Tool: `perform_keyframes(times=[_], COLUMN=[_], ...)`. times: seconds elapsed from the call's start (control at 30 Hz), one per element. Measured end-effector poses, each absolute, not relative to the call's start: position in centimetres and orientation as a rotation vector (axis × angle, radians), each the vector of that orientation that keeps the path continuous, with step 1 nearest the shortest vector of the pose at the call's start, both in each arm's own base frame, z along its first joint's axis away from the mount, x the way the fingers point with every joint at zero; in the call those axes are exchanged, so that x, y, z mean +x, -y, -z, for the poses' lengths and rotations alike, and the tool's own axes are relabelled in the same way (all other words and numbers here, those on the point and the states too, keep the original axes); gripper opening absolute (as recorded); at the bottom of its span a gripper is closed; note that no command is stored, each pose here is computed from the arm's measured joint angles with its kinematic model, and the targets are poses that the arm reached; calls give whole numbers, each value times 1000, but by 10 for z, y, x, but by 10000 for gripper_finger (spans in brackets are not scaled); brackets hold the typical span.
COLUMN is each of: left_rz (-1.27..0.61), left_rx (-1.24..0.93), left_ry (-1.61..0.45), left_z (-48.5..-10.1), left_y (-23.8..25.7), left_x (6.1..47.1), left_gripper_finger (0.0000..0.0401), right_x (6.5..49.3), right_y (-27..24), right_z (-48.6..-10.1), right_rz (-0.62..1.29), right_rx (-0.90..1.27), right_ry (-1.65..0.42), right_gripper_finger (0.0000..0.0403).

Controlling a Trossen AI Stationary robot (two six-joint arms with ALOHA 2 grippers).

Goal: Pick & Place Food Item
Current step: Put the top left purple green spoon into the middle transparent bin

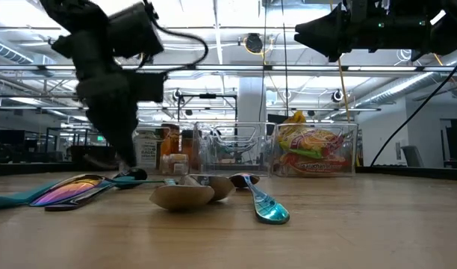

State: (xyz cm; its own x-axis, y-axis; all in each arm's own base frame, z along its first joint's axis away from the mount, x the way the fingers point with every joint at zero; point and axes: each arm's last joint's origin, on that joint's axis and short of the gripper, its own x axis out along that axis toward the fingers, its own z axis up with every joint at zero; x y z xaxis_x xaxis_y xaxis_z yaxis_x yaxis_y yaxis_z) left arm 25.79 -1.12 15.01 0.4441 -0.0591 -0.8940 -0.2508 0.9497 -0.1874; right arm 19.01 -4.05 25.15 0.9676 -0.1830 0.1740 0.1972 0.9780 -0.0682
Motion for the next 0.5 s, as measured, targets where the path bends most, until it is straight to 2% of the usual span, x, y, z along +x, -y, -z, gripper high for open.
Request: perform_keyframes(times=[0.27, 0.5], left_rz=[-155, -180], left_rx=[-162, -34], left_ry=[-945, -666], left_z=[-183, -220], left_y=[18, 15], left_x=[250, 251], left_gripper_finger=[5, 5], right_x=[190, 190], right_y=[40, 40], right_z=[-251, -251], right_rz=[192, 192], right_rx=[-85, -85], right_ry=[168, 168], right_gripper_finger=[171, 171])
